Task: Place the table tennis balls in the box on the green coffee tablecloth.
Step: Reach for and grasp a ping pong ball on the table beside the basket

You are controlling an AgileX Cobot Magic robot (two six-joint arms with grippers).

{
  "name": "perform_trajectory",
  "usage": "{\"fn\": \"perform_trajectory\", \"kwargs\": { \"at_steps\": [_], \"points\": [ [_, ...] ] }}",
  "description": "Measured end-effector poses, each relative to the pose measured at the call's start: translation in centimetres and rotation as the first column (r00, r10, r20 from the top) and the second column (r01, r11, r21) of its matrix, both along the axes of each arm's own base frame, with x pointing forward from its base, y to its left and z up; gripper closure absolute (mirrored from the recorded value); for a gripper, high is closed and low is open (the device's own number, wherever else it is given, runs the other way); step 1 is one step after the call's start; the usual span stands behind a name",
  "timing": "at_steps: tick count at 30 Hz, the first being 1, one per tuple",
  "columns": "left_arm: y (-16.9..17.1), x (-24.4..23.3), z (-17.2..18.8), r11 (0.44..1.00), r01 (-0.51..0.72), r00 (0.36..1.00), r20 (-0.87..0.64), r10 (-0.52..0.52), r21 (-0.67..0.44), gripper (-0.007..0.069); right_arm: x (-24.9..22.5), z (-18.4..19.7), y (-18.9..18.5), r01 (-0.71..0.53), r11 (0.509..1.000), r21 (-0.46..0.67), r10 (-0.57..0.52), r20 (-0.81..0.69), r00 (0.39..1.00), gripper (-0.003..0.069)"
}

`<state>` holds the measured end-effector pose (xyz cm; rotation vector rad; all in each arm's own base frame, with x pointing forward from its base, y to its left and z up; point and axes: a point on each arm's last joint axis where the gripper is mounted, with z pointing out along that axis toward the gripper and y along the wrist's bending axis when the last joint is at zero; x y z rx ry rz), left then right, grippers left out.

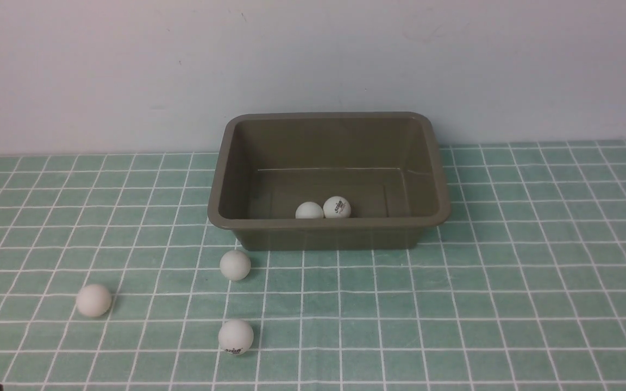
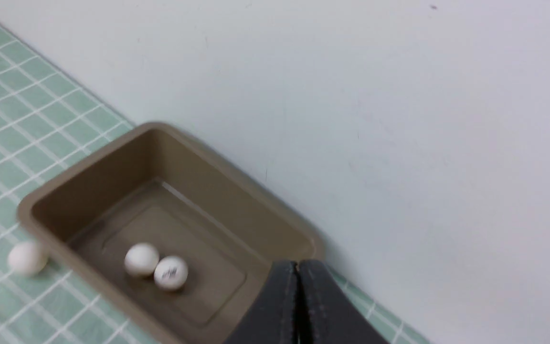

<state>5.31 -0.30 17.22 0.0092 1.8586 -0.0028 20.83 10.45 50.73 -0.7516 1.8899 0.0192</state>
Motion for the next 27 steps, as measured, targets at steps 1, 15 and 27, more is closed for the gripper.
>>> {"fn": "perform_trajectory", "kwargs": {
  "at_steps": [1, 15, 27],
  "points": [
    [0.0, 0.0, 0.0, 1.0, -0.002, 1.0, 0.0, 0.002, -0.006, 0.0629, -0.9, -0.2, -0.5, 0.001, 1.0, 0.002, -0.001, 0.0, 1.0, 0.0675],
    [-2.0, 0.1, 1.5, 0.568, 0.024, 0.999, 0.041, 0.017, -0.823, 0.0629, -16.4, -19.7, -8.4, 0.045, 0.981, 0.187, -0.028, -0.093, 0.995, 0.0675],
    [-1.6, 0.2, 2.7, 0.314, 0.059, 0.991, 0.093, 0.095, -0.948, 0.0629, -19.5, -22.3, -10.0, 0.09, 0.91, 0.404, -0.075, -0.052, 0.996, 0.0676]
  ]
}}
